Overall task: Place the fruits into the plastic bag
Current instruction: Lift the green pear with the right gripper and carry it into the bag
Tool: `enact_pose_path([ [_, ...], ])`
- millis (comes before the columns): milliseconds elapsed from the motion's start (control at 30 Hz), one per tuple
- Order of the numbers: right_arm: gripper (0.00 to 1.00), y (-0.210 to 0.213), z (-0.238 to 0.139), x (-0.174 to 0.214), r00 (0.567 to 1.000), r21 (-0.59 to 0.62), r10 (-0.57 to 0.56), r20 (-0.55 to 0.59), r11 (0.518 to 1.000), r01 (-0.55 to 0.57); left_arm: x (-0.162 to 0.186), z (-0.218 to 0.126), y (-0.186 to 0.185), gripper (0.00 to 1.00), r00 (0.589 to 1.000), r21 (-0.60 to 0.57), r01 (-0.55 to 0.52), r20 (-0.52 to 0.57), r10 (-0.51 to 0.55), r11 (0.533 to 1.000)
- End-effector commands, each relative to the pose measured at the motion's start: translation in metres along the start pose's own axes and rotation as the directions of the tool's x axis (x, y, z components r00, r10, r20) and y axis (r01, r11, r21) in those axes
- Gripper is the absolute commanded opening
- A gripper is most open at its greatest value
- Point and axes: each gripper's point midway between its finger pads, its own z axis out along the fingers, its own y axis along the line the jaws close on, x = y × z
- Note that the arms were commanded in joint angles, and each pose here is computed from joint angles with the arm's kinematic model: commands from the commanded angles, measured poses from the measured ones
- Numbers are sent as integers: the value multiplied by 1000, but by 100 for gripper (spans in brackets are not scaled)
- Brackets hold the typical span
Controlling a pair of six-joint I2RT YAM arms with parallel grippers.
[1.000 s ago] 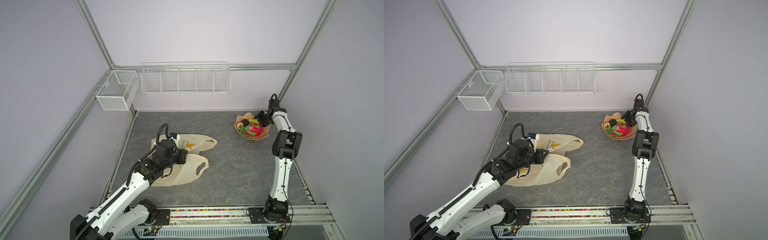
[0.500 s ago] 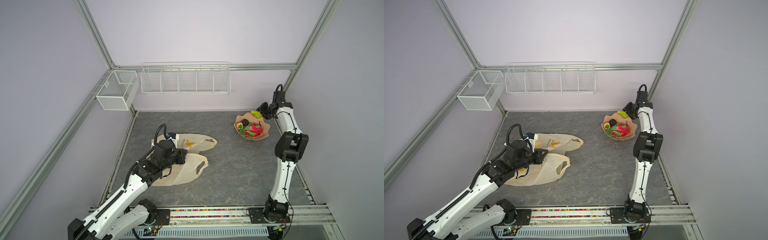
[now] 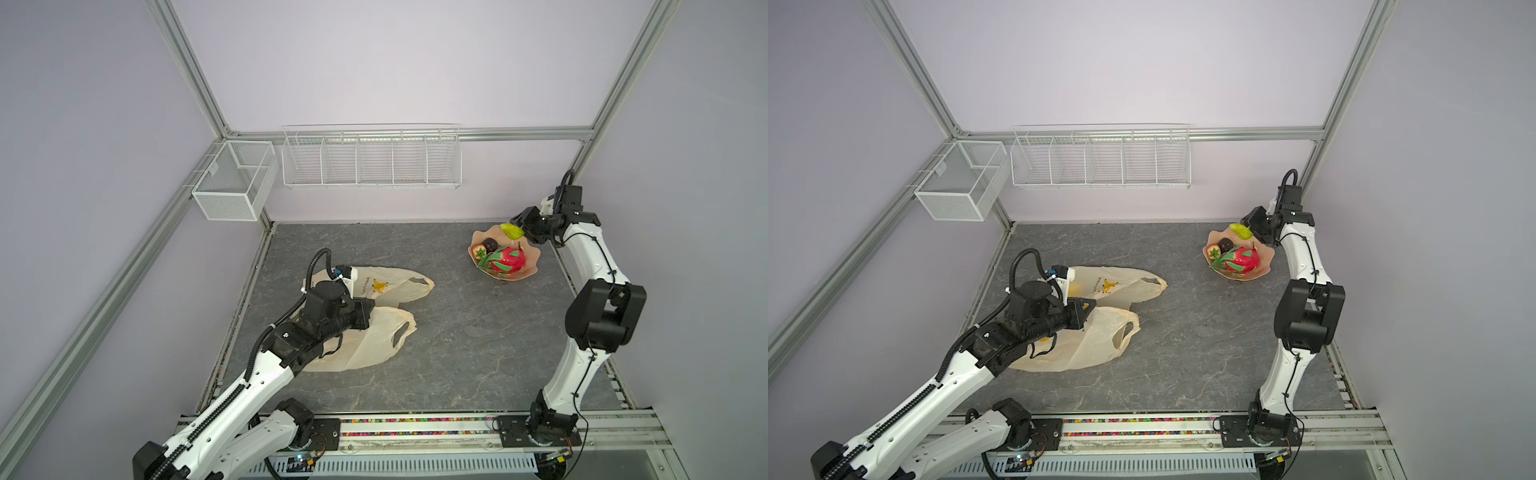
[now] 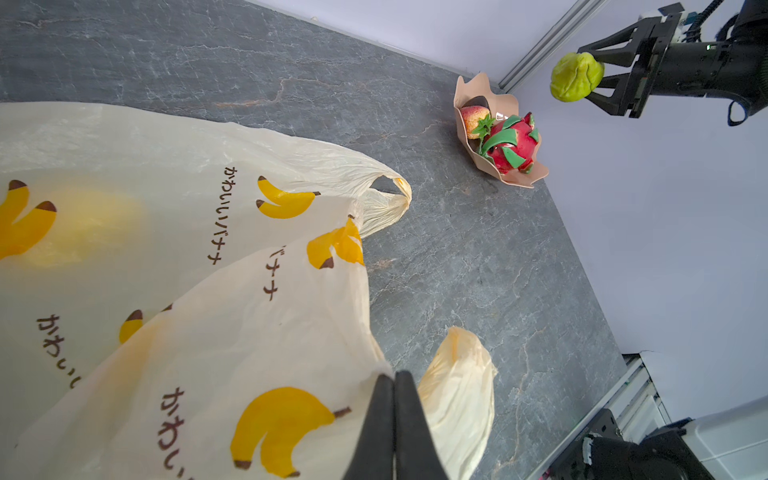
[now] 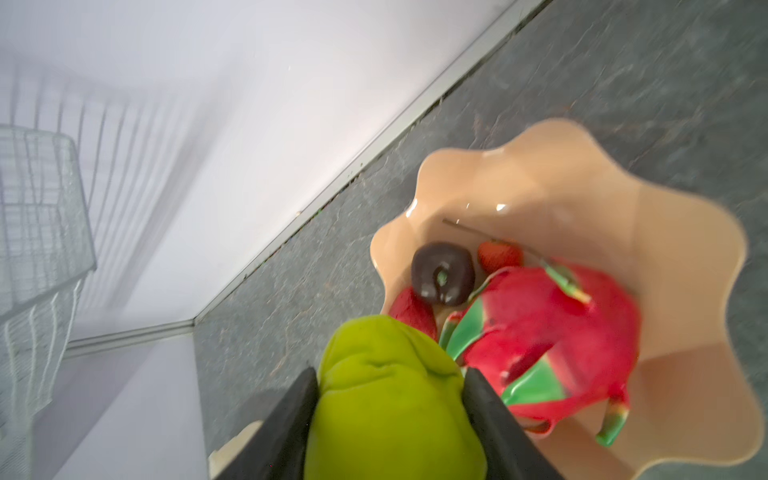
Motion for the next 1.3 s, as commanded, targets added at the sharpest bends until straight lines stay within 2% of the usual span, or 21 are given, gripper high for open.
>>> enact_pose_path([
  [0, 45, 22, -14, 25, 1000, -122, 19, -15, 992, -21, -5, -5, -7, 0, 1000, 30, -27, 16, 27, 999],
  [100, 45, 27, -23, 56, 998, -169, 41, -41, 985, -47, -4, -5, -9, 0, 999, 42, -35, 11, 34, 999],
  [267, 45, 34, -27, 122, 988, -224, 42, -150, 972, -75, -3, -6, -11, 0, 999, 55, -47, 9, 46, 997],
  [467, 45, 32, -24, 200, 963, -239, 35, -266, 966, -101, -2, -11, -11, 0, 998, 53, -57, 11, 56, 997],
  [633, 45, 42, -14, 232, 945, -266, 17, -326, 958, -109, -1, -14, -11, 0, 998, 56, -60, 12, 60, 997],
  [767, 45, 69, 1, 267, 907, -329, -23, -420, 935, -129, 0, -15, -12, 0, 998, 59, -62, 9, 62, 996],
  [1000, 45, 109, 27, 326, 851, -388, -63, -522, 905, -171, -1, -16, -12, 0, 998, 61, -66, 11, 66, 996],
  [1267, 44, 144, 46, 400, 773, -416, -106, -626, 883, -216, -5, -16, -13, 0, 997, 53, -79, 16, 78, 995],
])
